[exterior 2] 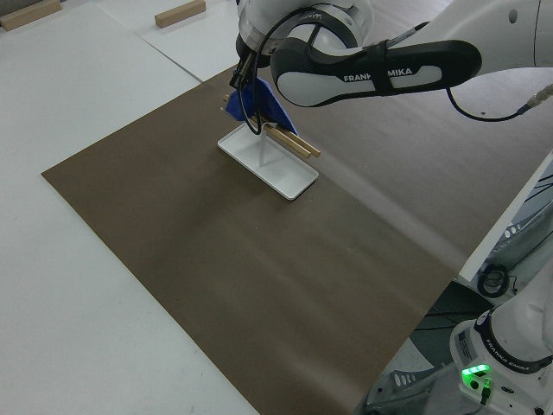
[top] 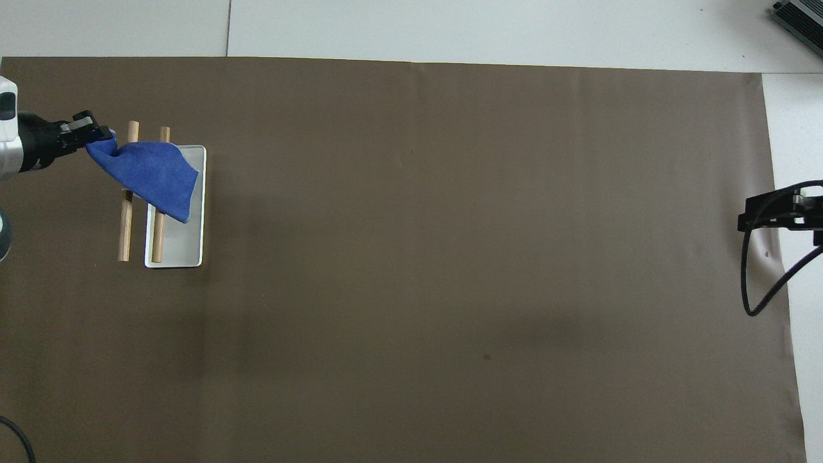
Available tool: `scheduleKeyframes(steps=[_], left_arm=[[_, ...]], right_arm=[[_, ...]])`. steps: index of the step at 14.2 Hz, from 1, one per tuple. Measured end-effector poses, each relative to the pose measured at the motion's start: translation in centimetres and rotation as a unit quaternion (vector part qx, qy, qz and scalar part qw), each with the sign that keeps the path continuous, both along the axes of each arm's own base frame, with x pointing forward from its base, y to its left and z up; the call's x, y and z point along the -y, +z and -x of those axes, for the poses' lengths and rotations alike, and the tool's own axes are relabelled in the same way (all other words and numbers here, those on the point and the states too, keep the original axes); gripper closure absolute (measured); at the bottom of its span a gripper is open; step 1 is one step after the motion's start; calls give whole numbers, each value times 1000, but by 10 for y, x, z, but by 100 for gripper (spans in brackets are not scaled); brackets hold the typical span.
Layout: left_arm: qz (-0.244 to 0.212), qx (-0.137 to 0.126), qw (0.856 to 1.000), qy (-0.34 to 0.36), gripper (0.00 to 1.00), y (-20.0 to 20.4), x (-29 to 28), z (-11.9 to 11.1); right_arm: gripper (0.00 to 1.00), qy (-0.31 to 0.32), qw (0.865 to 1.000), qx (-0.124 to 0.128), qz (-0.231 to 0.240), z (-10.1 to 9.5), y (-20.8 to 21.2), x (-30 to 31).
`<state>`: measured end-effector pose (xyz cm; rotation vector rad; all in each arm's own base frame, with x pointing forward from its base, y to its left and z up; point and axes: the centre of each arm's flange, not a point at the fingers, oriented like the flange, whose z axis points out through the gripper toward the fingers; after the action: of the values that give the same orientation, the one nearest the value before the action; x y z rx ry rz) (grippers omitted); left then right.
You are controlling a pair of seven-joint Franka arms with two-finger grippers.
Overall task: Right arm passes towel to left arm to hang
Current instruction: 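Drape the towel over the wooden dowels with the left gripper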
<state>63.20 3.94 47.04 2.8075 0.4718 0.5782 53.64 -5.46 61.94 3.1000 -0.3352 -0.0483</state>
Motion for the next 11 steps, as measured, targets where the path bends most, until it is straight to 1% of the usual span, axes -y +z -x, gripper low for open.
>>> scheduleKeyframes(steps=[4, 7, 11], left_arm=[[-4, -14, 1000, 5, 98, -13, -14, 11], [-17, -13, 1000, 0, 98, -14, -37, 17], [-17, -19, 1000, -1, 98, -20, -40, 24]], right_arm=[[0, 0, 1000, 0, 0, 0, 0, 0], [0, 0, 1000, 0, 0, 0, 0, 0], [0, 0, 1000, 0, 0, 0, 0, 0]])
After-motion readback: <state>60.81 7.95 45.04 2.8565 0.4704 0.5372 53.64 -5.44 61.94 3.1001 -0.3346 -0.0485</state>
